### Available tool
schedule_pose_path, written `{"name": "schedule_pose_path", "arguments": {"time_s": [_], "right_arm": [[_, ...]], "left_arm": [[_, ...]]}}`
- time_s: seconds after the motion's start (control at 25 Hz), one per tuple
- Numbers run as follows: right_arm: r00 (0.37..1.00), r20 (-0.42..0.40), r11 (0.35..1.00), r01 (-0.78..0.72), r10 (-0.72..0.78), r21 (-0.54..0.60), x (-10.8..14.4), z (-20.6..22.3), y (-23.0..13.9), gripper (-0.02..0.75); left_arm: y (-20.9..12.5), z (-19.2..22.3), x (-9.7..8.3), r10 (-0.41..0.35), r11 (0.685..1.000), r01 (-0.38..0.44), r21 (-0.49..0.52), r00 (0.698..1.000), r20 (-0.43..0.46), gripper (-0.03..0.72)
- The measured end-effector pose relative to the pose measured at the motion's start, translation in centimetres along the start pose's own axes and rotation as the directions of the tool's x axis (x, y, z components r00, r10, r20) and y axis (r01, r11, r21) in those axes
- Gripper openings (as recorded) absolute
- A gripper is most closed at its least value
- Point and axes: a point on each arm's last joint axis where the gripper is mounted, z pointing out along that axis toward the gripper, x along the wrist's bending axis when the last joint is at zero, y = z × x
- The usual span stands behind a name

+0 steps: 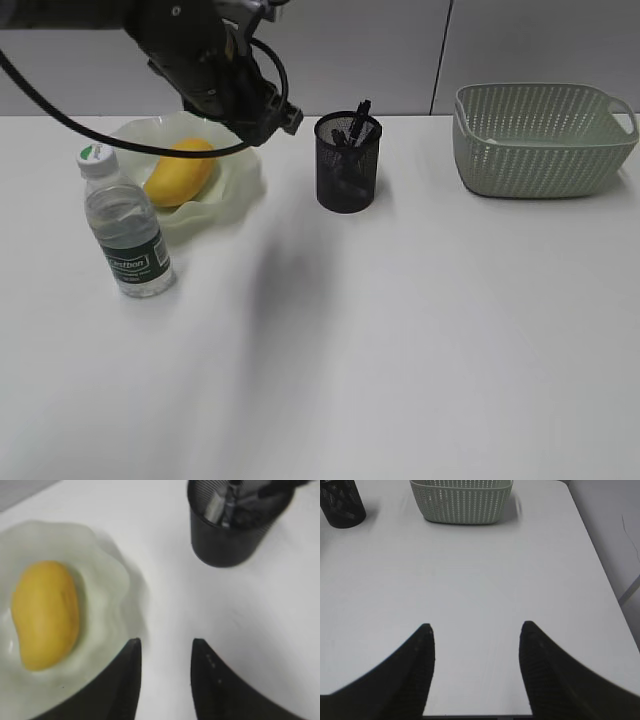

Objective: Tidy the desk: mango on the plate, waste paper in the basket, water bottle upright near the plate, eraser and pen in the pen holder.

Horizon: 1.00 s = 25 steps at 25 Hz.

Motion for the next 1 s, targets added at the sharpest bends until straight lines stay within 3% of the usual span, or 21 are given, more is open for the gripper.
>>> {"name": "schedule_pose_path", "arguments": {"time_s": [0.12, 0.36, 0.48, 0.68, 0.8, 1.0], "right_arm": [[1.000, 0.000, 1.000, 0.000, 0.000, 0.000, 0.0, 0.0, 0.0, 0.434], [1.000, 0.000, 1.000, 0.000, 0.000, 0.000, 0.0, 0.0, 0.0, 0.434], [1.000, 0.000, 1.000, 0.000, 0.000, 0.000, 0.0, 0.0, 0.0, 0.434], [1.000, 0.000, 1.000, 0.000, 0.000, 0.000, 0.0, 0.0, 0.0, 0.434], [1.000, -0.001, 1.000, -0.001, 0.001, 0.000, 0.0, 0.0, 0.0, 0.434], [1.000, -0.001, 1.000, -0.001, 0.001, 0.000, 0.0, 0.0, 0.0, 0.434]], "left_arm": [[-0.9, -2.9, -0.1, -0.024, 0.999, 0.022, 0.033, 0.997, 0.073, 0.249], [-5.0, -12.5, 1.7, -0.045, 0.994, 0.057, -0.097, 0.992, 0.120, 0.248], [-8.9, -17.7, 3.1, -0.054, 0.983, 0.075, -0.165, 0.991, 0.125, 0.248], [-18.1, -24.6, 5.2, -0.078, 0.960, 0.108, -0.258, 0.989, 0.124, 0.248], [-23.7, -26.5, 6.0, -0.097, 0.951, 0.128, -0.280, 0.988, 0.122, 0.248], [-30.3, -27.9, 6.8, -0.124, 0.929, 0.160, -0.334, 0.984, 0.126, 0.248]]}}
